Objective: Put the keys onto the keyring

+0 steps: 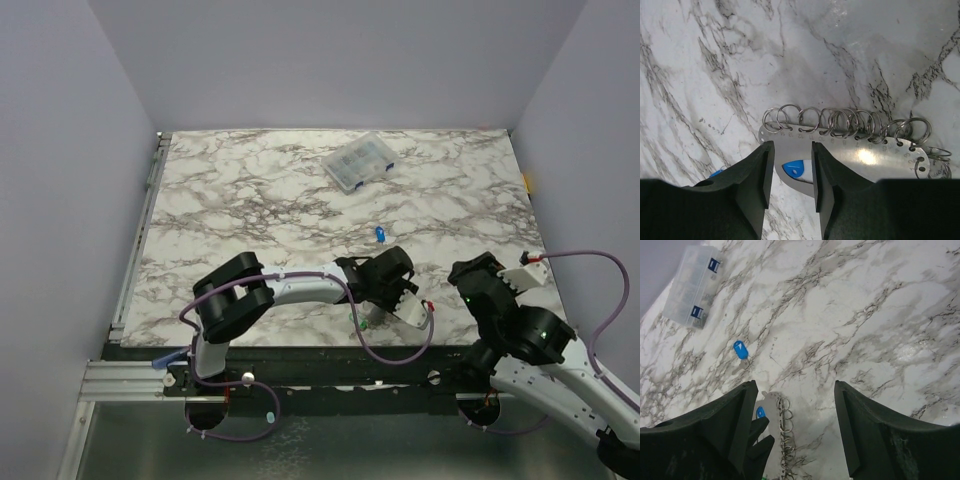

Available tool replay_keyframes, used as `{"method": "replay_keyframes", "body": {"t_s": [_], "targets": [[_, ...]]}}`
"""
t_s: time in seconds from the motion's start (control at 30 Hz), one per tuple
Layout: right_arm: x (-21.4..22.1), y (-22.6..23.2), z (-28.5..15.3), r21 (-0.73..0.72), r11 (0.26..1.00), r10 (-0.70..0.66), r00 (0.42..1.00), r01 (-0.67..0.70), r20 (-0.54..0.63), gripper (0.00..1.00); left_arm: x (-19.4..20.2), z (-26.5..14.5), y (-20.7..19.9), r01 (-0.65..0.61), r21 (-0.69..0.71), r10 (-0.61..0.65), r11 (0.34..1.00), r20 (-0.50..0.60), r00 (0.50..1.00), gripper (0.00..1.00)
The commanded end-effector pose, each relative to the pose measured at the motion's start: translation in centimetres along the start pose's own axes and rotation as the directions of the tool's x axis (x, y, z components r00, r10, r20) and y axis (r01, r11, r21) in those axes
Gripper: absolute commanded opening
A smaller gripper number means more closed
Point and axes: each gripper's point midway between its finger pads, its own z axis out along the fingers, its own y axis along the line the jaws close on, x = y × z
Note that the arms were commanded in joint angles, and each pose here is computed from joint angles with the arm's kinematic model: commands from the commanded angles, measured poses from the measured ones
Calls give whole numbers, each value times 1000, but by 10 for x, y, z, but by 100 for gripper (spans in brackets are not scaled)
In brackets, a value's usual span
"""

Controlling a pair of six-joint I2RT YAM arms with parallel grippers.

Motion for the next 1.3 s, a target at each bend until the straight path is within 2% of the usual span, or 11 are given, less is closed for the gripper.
{"method": "replay_keyframes", "body": {"t_s": [0.0, 0.17, 0.5, 0.73, 1.27], "targets": [[-7, 0, 1, -13, 1000, 9, 999, -8, 46, 73, 3, 6, -22, -26, 129, 28, 991, -13, 1000, 44], [-8, 2, 1, -37, 999, 12, 999, -11, 47, 73, 7, 13, -29, -7, 175, 13, 984, -33, 999, 46], [-7, 3, 1, -41, 999, 4, 999, -2, 45, 73, 7, 16, -34, 5, 199, 3, 980, -39, 999, 36], [-5, 5, 2, -47, 999, -4, 999, 6, 43, 73, -2, 8, -33, -12, 205, 18, 979, -28, 999, 36], [-4, 8, 2, -62, 998, -11, 999, 14, 39, 73, -1, 22, -34, 9, 259, 5, 966, -54, 999, 34]]}}
